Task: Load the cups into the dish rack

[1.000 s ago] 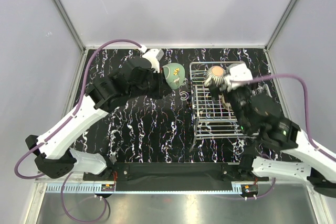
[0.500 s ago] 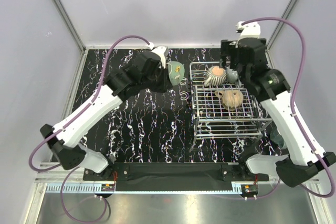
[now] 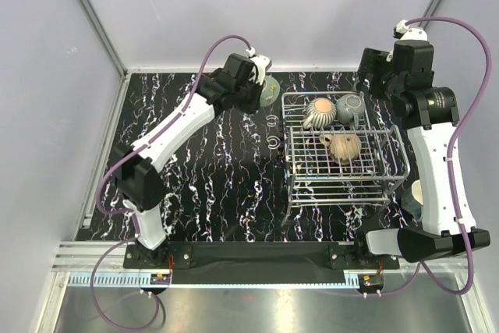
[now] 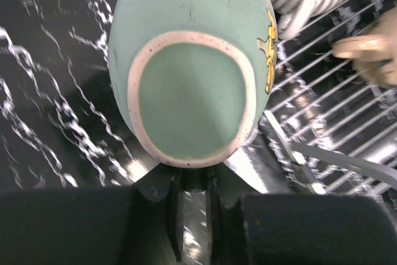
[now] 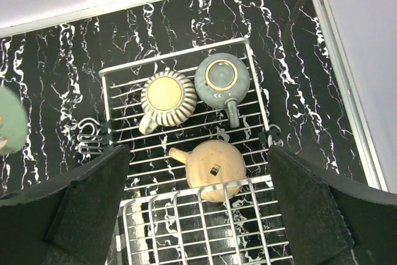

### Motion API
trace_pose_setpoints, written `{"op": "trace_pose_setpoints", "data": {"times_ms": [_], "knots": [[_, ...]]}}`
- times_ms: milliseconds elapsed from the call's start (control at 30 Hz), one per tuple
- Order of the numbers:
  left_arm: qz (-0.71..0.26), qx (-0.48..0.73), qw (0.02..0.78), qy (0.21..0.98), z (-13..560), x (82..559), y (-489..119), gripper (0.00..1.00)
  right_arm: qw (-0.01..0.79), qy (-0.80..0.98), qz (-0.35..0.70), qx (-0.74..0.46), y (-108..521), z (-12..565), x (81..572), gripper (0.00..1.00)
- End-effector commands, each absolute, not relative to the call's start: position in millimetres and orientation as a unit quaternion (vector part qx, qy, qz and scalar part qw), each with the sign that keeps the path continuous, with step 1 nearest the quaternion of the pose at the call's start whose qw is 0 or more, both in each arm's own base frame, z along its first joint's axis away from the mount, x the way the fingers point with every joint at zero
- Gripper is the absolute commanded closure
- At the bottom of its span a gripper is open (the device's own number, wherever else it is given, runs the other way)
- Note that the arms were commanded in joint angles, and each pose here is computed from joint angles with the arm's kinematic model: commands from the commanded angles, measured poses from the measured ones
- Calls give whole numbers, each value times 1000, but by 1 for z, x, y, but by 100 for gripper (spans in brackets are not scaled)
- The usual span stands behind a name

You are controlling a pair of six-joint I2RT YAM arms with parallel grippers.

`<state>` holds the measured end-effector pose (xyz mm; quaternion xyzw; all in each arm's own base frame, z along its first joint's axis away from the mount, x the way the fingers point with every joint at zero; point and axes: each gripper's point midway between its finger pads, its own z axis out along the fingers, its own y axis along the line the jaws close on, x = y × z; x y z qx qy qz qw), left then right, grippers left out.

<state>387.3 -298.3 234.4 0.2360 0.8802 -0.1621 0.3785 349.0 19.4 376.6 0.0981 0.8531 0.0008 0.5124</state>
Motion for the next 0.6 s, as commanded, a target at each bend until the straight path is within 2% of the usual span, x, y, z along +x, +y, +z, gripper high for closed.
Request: {"op": "trace_pose_setpoints", "data": {"times_ms": [0,200,300,567], "knots": [[-191,324,459,805,279,414,-322,100,539,837,20,93,23,399,345,0],[-233,378,444,778,257,418,-352,100,538,837,45,88,32,396,348,0],[-258,405,442,758,254,406,-375,100,543,833,50,88,33,398,348,0],[-280,432,407,754,204,381,-412,100,560,822,68,75,39,412,342,0]]}}
